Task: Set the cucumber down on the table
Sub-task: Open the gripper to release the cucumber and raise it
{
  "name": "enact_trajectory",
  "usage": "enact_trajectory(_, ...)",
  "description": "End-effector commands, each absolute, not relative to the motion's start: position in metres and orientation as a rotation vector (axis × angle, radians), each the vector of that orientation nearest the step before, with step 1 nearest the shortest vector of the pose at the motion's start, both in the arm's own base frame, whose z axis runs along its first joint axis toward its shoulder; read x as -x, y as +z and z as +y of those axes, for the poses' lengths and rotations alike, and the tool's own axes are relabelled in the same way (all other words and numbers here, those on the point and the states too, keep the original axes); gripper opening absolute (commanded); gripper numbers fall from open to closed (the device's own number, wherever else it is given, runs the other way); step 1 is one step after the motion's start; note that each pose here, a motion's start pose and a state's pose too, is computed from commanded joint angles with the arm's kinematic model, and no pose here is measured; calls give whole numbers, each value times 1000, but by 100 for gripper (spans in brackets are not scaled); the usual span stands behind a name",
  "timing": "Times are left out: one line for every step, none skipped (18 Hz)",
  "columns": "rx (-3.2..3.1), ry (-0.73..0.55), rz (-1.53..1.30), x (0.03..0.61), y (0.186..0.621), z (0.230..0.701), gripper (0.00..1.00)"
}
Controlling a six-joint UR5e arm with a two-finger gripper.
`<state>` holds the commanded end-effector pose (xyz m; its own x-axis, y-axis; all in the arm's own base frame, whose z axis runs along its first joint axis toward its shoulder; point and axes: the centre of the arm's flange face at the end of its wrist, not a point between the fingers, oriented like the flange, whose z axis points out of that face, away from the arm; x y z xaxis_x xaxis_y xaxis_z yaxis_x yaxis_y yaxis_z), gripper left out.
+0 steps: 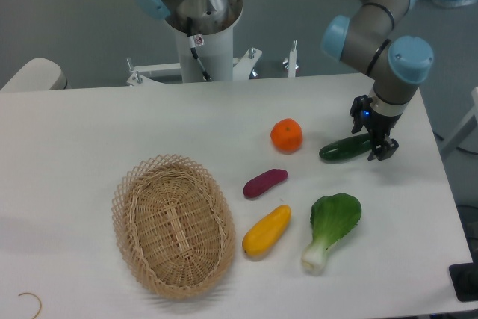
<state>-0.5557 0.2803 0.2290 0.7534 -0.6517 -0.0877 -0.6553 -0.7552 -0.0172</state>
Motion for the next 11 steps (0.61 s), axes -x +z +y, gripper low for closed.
enact_trajectory(2904,124,1070,556,232,281,100)
enact_trajectory(2902,143,1075,556,238,281,100)
enact_trajectory(2904,183,1060,559,252,283,100)
enact_trajectory(2899,219,1064,561,264,288,100)
enact_trajectory(2902,252,1058,559,277,299,100)
enact_trajectory(2922,286,1010,561,289,306,100)
enact_trajectory(2933,326,955,565,305,314,100)
enact_trajectory(2939,349,931,566,318,324,100)
enact_trajectory(2953,362,941,565,330,334,100)
enact_trajectory(2967,380,965,563,340,344,100)
enact_trajectory(2975,403,989,561,350,354,100)
